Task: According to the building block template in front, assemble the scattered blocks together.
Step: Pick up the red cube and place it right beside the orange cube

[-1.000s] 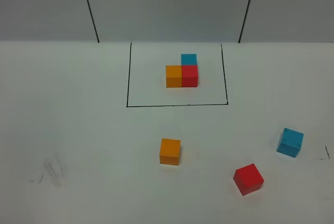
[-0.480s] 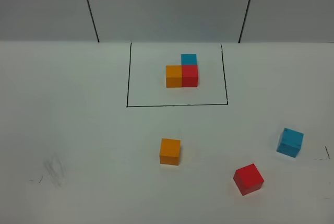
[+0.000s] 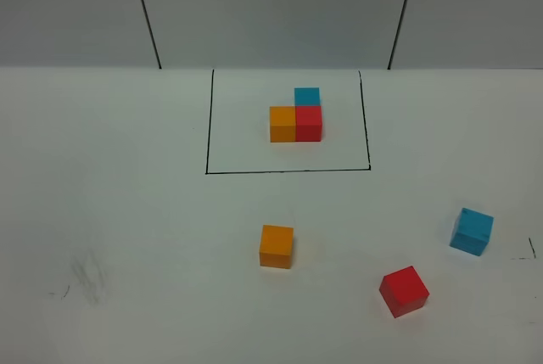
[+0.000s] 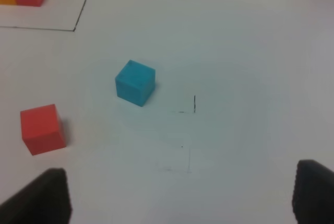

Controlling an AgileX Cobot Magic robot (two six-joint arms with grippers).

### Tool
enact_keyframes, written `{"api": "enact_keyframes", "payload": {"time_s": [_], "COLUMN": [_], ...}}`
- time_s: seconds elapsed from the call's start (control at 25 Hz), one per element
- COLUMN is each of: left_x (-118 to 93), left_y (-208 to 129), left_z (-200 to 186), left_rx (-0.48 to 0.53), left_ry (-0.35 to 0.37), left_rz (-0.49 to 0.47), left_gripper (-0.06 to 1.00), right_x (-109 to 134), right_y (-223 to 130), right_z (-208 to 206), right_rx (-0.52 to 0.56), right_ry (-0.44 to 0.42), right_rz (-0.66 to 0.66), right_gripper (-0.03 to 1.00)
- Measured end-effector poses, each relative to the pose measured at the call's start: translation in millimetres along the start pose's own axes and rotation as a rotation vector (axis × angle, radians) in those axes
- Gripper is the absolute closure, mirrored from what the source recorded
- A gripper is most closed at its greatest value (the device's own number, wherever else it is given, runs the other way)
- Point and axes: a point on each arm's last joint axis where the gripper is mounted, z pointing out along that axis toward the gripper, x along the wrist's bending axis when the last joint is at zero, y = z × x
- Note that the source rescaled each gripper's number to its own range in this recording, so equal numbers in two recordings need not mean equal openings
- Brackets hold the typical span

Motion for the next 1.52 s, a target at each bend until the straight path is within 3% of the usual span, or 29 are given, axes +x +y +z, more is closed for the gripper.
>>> {"api": "enact_keyframes", "payload": {"time_s": [0.32, 0.6, 0.72, 0.92, 1.12, 1.52], "left_x": [0, 0, 0, 0, 0, 0], "left_y": [0, 0, 0, 0, 0, 0], "left_z": [0, 0, 0, 0, 0, 0], "left_rx": [0.0, 0.0, 0.0, 0.0, 0.0, 0.0], "left_ry": [0.0, 0.0, 0.0, 0.0, 0.0, 0.0], "left_rz": [0.0, 0.0, 0.0, 0.0, 0.0, 0.0], "left_gripper": [0.65, 0.72, 0.72, 0.72, 0.73, 0.73], "right_x": [0, 2, 2, 2, 6, 50], "right_y": [0, 1, 9, 34, 41, 53], "right_z": [0, 1, 9, 47, 90, 145], "right_rx": [0.0, 0.003, 0.074, 0.308, 0.485, 0.499], "right_ry": [0.004, 0.02, 0.032, 0.078, 0.172, 0.431], "right_rz": [0.021, 0.058, 0.058, 0.001, -0.112, -0.349], "right_gripper": [0.24, 0.24, 0.24, 0.24, 0.24, 0.24]}}
